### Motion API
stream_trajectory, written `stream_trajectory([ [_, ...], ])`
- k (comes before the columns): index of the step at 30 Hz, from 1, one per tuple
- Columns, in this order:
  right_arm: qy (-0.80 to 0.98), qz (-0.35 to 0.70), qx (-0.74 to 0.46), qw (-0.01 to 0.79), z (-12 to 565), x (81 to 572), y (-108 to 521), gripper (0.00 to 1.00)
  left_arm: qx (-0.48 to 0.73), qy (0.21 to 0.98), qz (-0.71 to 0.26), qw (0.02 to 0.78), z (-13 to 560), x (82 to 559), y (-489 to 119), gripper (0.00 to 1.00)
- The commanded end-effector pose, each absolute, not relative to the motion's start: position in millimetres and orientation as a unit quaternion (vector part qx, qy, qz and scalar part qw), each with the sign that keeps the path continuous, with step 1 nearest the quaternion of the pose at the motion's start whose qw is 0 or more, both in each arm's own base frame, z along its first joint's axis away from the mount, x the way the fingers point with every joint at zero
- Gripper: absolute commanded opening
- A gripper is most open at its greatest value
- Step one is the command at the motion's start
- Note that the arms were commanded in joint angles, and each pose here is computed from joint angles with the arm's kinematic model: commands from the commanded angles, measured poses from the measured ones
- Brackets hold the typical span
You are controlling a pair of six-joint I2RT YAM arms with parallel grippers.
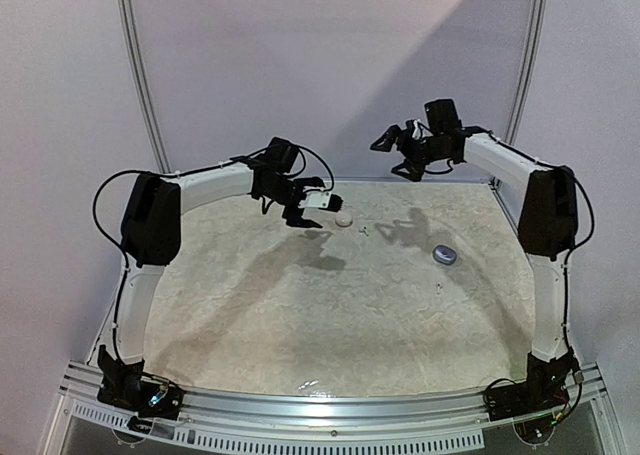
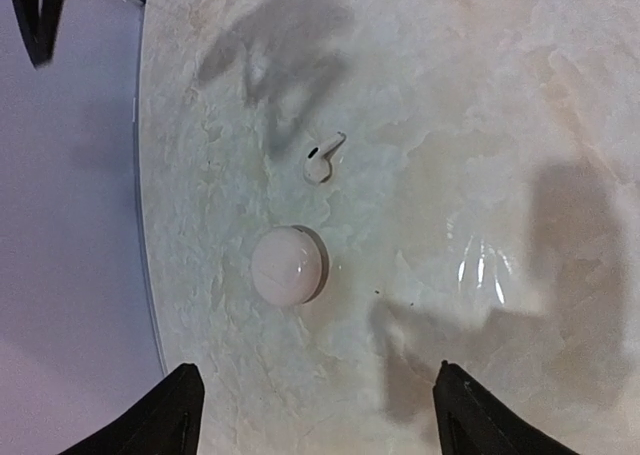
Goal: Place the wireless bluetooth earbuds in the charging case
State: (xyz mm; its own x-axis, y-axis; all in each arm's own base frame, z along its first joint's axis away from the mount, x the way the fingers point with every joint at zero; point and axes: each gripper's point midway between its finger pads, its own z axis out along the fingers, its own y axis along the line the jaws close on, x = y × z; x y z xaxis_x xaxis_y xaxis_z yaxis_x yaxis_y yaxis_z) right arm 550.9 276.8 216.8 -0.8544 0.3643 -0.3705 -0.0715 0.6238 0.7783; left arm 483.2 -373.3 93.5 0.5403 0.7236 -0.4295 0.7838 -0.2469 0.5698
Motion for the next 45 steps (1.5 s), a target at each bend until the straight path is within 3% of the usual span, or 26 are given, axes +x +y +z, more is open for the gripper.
stream_trajectory([
  [1, 0.814, 0.520, 0.133, 0.220, 209.2, 577.4, 324.6, 0.99, 0.779, 0.510, -0.031, 0.365, 80.6, 486.1, -357.6, 0.81],
  [13, 0.819, 0.480, 0.302, 0.091, 80.9, 572.8, 369.1, 0.99, 0.768, 0.529, -0.038, 0.358, 76.2, 484.2, -350.0, 0.80],
  [29, 0.797, 0.479, 0.345, 0.127, 76.9, 598.7, 364.6, 0.99, 0.753, 0.543, -0.053, 0.367, 77.7, 484.0, -344.5, 0.80],
  [36, 0.794, 0.429, 0.419, 0.101, 55.7, 588.6, 364.0, 0.99, 0.748, 0.537, -0.036, 0.388, 82.7, 496.3, -347.9, 0.81],
  [45, 0.780, 0.397, 0.483, 0.010, 27.7, 544.2, 391.7, 0.99, 0.740, 0.534, -0.020, 0.408, 90.0, 511.4, -351.6, 0.81],
])
